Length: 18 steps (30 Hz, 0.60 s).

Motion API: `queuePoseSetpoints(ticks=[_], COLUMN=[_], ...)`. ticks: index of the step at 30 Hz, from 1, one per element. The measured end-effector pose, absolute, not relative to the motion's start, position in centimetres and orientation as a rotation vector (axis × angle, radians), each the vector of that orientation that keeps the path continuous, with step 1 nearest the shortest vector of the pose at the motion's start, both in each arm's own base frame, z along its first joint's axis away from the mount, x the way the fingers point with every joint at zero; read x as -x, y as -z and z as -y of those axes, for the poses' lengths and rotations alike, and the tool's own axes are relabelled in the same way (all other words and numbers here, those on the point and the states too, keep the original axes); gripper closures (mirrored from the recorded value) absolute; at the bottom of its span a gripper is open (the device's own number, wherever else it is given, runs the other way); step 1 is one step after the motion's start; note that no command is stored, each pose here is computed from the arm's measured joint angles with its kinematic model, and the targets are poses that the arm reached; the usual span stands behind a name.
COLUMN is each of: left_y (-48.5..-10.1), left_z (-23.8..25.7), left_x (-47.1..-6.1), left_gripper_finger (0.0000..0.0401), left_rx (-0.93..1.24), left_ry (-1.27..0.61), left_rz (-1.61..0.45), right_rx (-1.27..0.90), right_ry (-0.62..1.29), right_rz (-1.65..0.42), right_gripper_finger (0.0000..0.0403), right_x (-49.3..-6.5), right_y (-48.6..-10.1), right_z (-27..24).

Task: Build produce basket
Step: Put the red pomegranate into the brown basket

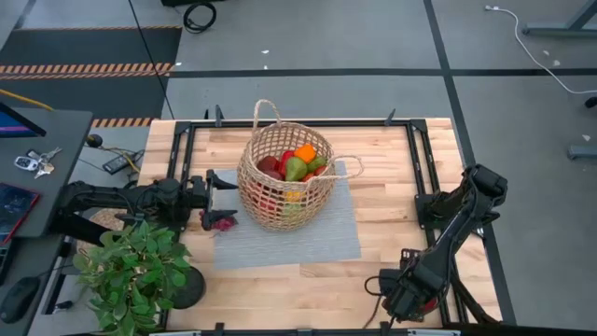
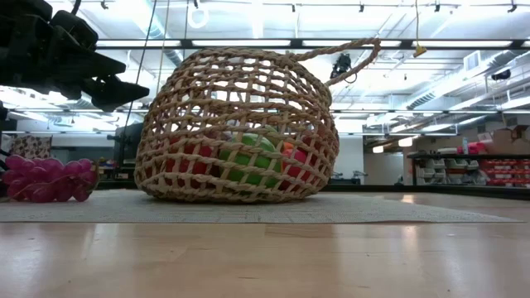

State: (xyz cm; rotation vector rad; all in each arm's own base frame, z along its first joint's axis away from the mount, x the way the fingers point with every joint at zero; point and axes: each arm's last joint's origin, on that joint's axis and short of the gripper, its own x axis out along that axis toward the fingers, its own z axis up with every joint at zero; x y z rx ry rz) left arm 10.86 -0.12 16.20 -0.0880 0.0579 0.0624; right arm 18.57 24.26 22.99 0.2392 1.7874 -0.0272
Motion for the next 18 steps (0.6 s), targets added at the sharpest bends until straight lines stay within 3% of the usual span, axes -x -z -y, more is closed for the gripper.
queuePoseSetpoints(ticks=[5, 12, 18], left_y=[-16.2, -16.2, -16.2], left_z=[0.1, 0.1, 0.1], left_x=[-10.9, -10.9, -10.9], left_gripper_finger=[0.0015, 0.0015, 0.0015], left_rx=[0.088, 0.088, 0.088], left_ry=[-0.062, -0.062, -0.062], left_rz=[-0.058, -0.058, -0.058], right_rx=[-0.143, 0.023, 0.166], right_ry=[-0.106, -0.091, -0.148], right_rz=[-1.791, -1.701, -1.724], right_gripper_finger=[0.0055, 0.0054, 0.0019], right_x=[-18.5, -18.6, -18.3], right_y=[-23.0, -22.9, -23.0], right_z=[-24.3, -23.7, -23.2])
